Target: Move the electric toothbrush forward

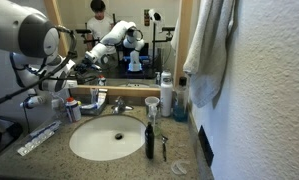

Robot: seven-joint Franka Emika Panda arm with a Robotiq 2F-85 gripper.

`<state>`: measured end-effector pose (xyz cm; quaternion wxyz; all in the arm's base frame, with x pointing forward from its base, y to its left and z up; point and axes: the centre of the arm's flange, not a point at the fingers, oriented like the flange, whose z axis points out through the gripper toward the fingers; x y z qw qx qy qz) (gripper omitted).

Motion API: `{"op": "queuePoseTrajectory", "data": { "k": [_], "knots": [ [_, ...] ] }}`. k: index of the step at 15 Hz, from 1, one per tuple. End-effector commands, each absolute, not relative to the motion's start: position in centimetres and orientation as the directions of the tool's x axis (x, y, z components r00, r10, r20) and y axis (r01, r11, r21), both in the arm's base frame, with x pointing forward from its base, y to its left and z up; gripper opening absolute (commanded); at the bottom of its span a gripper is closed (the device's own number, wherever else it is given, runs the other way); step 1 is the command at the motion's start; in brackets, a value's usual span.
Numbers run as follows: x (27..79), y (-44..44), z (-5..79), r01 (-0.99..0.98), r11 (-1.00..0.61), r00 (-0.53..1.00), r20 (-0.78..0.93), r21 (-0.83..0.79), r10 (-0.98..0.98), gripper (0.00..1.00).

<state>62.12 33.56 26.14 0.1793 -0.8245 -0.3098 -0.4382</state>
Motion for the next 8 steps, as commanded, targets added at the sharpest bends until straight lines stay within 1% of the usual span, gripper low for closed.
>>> {"op": "queuePoseTrajectory", "data": {
  "k": [1,8],
  "knots": [
    [61.6,32.8,30.6,0.631,-0.775,0.405,0.856,-0.007,0.322,0.12],
    [60.1,31.3,36.5,0.579,-0.815,0.418,0.856,0.007,0.304,0.12]
  ]
}}
